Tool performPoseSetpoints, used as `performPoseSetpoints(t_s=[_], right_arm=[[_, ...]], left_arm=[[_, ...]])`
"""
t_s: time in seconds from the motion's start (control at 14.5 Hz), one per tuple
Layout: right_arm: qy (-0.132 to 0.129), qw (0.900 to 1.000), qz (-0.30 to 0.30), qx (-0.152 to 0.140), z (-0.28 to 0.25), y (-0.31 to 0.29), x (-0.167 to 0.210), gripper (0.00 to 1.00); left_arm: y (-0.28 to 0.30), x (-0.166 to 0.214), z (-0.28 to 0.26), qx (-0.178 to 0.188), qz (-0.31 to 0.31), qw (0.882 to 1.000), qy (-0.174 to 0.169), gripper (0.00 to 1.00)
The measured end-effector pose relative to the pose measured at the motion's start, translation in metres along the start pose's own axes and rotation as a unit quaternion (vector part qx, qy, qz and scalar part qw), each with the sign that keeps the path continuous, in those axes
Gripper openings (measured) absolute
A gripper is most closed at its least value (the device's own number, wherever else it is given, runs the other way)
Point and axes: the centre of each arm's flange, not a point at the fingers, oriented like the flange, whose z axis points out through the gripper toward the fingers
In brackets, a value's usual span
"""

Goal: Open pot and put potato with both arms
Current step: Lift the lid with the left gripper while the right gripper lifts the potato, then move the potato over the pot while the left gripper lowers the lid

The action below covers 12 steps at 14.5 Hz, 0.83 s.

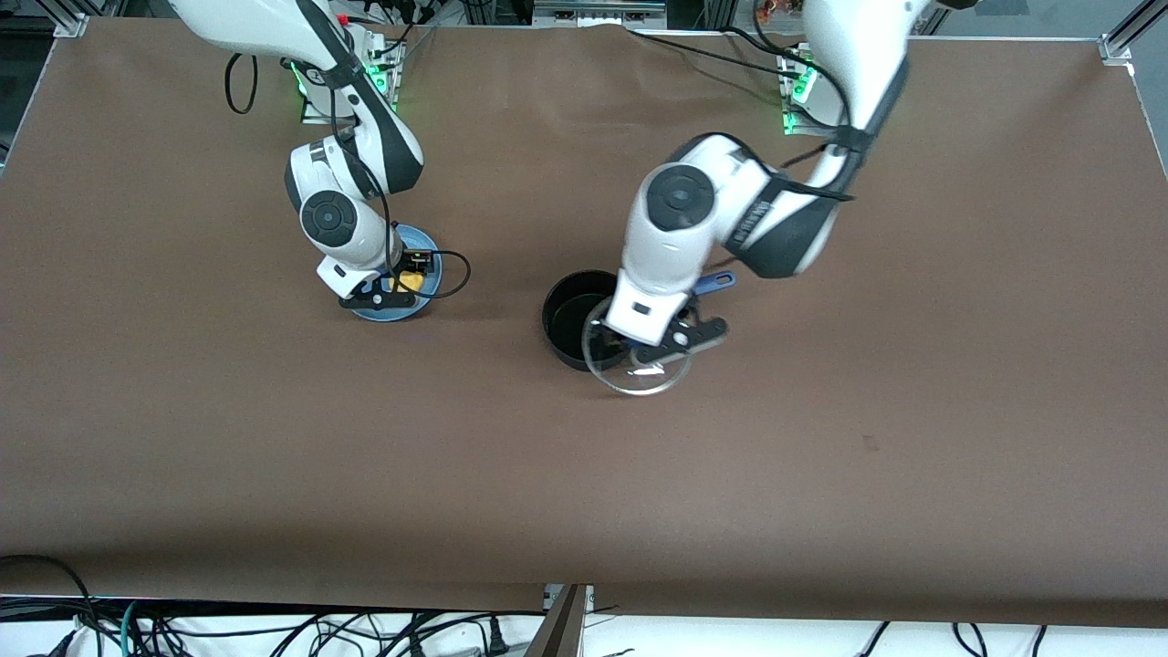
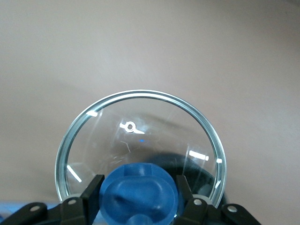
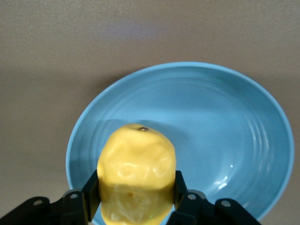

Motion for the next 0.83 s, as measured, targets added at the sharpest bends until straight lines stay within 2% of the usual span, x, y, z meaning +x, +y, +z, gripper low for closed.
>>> performPoseSetpoints(t_s=[0.21, 0.41, 0.55, 0.69, 0.83], right_arm=[[-0.019, 1.000, 0.001, -0.009, -0.040, 0.000, 0.002, 0.63], [-0.032, 0.999, 0.003, -0.015, -0.110, -0.002, 0.010, 0.63], [-0.031, 0.999, 0.004, -0.015, -0.168, -0.004, 0.015, 0.63], [-0.021, 1.000, 0.003, -0.009, -0.217, -0.008, 0.019, 0.63], [-0.011, 1.000, 0.018, 0.014, -0.247, -0.020, 0.019, 0.63]], left_arm=[[-0.091, 0.079, -0.009, -0.010, 0.085, 0.996, -0.020, 0.67], [-0.195, 0.134, -0.002, -0.002, 0.179, 0.983, -0.033, 0.67], [-0.260, 0.155, 0.016, 0.012, 0.216, 0.975, -0.049, 0.67], [-0.308, 0.164, 0.040, 0.010, 0.230, 0.971, -0.059, 0.67], [-0.344, 0.161, 0.071, 0.009, 0.237, 0.970, -0.058, 0.67]])
